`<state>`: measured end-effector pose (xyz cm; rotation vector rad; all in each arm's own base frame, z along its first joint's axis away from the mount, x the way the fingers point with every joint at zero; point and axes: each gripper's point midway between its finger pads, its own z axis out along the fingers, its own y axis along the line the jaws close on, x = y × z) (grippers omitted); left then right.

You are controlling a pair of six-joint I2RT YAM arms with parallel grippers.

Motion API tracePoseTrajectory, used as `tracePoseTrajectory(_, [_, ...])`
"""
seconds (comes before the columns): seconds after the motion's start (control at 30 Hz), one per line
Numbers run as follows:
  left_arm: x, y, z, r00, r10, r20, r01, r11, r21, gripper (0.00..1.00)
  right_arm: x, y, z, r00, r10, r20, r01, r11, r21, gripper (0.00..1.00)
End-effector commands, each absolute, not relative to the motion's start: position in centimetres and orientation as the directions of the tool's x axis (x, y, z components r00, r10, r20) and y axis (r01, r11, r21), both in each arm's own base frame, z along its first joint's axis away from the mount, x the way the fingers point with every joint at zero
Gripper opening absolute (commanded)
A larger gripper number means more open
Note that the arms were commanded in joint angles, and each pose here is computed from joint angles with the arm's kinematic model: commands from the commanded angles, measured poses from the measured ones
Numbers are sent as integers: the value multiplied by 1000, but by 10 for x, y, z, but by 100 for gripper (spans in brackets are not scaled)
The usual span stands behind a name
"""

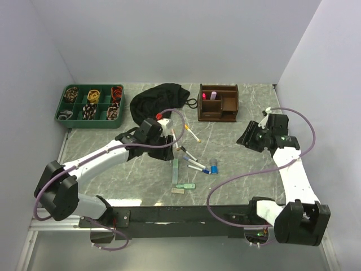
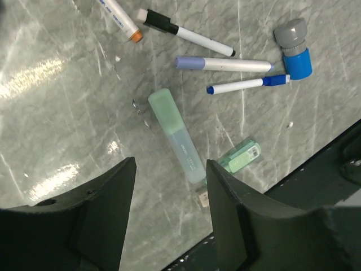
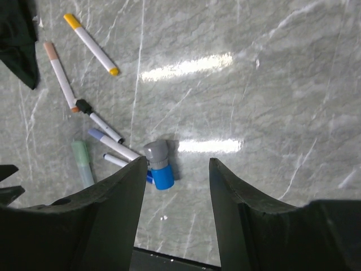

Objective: Sort the stationery into containers
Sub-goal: Pick up the stationery from the center of the board.

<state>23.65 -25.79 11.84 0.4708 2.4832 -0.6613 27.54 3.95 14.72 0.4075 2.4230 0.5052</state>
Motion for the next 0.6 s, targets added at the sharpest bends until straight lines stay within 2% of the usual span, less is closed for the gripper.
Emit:
tracePoseTrajectory(0.0, [231, -263, 117, -863, 108, -494, 357, 822, -444, 58, 264, 43, 153, -745, 427, -512, 167, 864, 476, 56])
tracePoseTrajectory(0.2, [231, -284, 89, -899, 107, -425, 322, 818, -477, 57, 252, 47, 148, -749, 438, -496, 172, 853, 494, 56])
tracePoseTrajectory(0.57, [241, -301, 49, -894, 160, -418, 318, 885, -341, 56, 250, 54, 149, -738, 483, -471, 183, 815, 549, 56])
